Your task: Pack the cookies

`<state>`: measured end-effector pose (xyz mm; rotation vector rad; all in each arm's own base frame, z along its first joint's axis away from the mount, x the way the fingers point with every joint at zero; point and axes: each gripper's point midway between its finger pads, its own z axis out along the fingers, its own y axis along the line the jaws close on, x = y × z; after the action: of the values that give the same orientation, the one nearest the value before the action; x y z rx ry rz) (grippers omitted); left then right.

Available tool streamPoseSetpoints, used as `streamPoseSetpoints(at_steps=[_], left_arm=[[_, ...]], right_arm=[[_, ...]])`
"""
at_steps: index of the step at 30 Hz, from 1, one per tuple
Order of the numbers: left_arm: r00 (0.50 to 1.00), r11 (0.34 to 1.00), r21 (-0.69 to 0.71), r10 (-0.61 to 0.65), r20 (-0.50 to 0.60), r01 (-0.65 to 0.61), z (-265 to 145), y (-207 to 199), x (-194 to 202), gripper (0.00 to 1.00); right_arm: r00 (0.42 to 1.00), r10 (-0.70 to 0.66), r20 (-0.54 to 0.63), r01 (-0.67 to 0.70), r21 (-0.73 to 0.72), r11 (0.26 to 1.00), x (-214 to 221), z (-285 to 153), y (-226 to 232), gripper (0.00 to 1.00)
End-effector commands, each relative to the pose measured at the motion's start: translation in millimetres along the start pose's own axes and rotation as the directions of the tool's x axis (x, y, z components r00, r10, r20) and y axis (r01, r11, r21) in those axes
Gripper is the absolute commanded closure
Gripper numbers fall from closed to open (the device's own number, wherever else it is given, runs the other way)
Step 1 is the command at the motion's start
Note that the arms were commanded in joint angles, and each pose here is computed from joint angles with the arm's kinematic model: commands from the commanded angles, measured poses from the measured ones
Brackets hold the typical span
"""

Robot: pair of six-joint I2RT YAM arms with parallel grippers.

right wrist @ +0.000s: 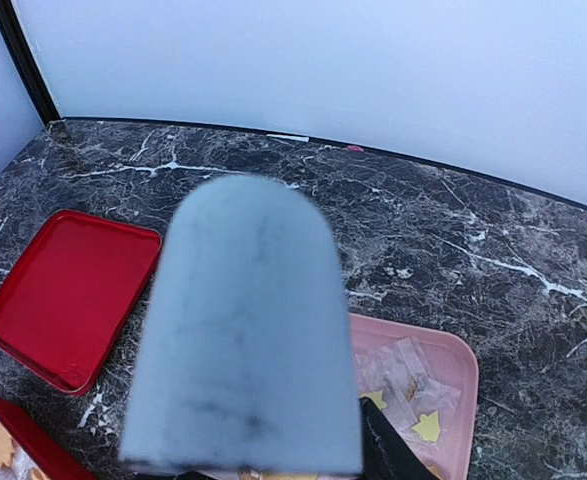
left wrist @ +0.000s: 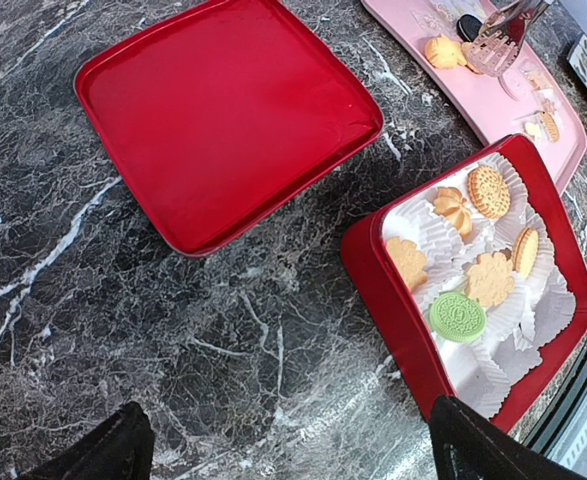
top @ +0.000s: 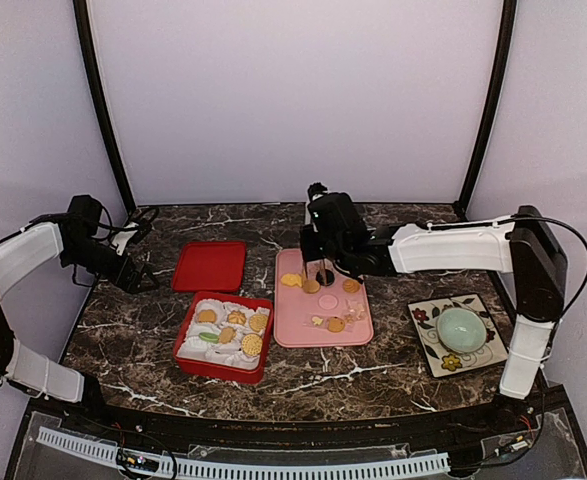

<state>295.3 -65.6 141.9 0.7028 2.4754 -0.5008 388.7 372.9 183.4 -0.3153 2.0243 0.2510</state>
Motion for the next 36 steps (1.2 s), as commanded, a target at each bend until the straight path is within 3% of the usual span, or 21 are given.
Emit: streamPoseSetpoints(at_steps=[1, 14, 26, 36], left_arm=[[1.0, 1.0, 0.007, -0.007, 0.014, 0.007, -8.0, -3.5, -4.3, 0.01], [1.0, 1.0, 0.014, -0.015, 0.015, 0.015, -5.7, -3.0, -4.7, 0.01], [1.0, 1.0, 0.007, -0.008, 0.015, 0.008, -7.4, -3.9, -3.5, 0.01], [1.0, 1.0, 0.006, -0.004, 0.021, 0.004, -9.4, -3.5, -7.0, 0.01]], right_arm=[[0.999, 0.032, -0.011, -0.032, -0.036, 0.999, 3.0, 8.8, 8.6, 0.59], [0.999, 0.026, 0.037, -0.023, -0.078, 0.997, -0.3, -29.9, 36.6, 0.6], [1.0, -0.003, 0.03, 0.004, -0.035, 0.999, -2.1, -16.6, 27.5, 0.59], [0.999, -0.024, -0.033, 0.023, -0.053, 0.998, 30.6, -6.1, 33.4, 0.59]])
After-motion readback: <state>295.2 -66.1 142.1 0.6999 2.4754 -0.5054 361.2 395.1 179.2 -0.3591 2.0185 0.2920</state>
